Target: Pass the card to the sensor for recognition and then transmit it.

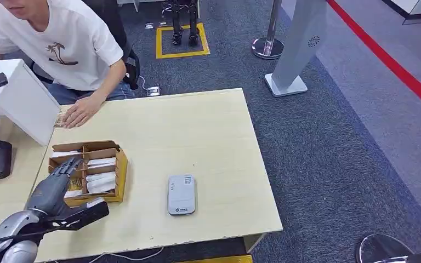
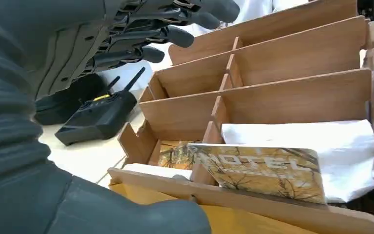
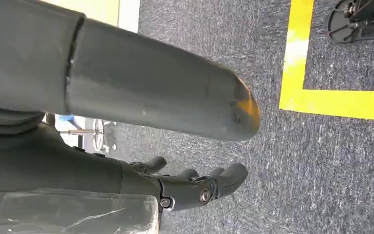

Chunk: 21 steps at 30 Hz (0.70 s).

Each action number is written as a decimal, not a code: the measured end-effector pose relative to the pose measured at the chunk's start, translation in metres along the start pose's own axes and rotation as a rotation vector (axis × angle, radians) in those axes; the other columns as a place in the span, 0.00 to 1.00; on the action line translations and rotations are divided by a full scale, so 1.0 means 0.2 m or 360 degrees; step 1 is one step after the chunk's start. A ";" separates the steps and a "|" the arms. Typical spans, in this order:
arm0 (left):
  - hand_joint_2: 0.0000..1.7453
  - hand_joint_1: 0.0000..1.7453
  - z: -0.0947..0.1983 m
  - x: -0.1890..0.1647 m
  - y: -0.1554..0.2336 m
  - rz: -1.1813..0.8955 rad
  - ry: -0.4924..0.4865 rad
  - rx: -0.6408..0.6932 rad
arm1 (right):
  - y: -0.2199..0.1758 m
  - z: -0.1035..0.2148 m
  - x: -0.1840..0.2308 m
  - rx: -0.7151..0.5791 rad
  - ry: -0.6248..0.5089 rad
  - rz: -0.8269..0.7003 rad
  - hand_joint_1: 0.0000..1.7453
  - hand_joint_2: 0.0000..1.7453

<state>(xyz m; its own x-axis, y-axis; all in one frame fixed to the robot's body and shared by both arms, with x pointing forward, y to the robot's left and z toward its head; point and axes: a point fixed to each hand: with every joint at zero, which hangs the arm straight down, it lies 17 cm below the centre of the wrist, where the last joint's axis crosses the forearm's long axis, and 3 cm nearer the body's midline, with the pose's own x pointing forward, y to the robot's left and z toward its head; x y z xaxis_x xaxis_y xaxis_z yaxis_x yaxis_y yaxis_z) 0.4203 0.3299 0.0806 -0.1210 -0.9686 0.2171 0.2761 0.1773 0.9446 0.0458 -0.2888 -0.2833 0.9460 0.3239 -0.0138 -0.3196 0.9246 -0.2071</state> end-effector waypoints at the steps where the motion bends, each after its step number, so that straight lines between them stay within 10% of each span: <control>1: 1.00 0.00 0.00 0.00 0.00 -0.0002 0.0000 0.0000 | 0.00 0.00 0.00 0.0000 -0.0001 0.0000 0.00 1.00; 7: 1.00 0.00 0.00 -0.01 0.00 -0.0007 0.0001 -0.0002 | 0.00 0.00 0.00 0.0000 -0.0001 0.0001 0.00 1.00; 8: 1.00 0.15 0.00 -0.01 0.00 -0.0008 0.0002 -0.0003 | 0.00 0.00 0.00 0.0000 -0.0001 0.0002 0.00 1.00; 10: 1.00 1.00 0.01 -0.01 0.00 -0.0009 0.0003 -0.0004 | 0.00 0.00 0.00 0.0000 -0.0001 0.0003 0.00 1.00; 21: 1.00 1.00 0.00 -0.02 0.01 -0.0013 0.0011 0.0006 | 0.00 0.00 0.00 0.0001 -0.0006 0.0004 0.00 1.00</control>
<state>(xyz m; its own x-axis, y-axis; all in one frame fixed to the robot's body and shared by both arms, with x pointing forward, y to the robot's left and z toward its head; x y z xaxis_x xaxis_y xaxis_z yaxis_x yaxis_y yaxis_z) 0.4201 0.3333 0.0812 -0.1166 -0.9712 0.2078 0.2718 0.1700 0.9472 0.0465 -0.2886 -0.2833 0.9451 0.3267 -0.0109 -0.3218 0.9240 -0.2067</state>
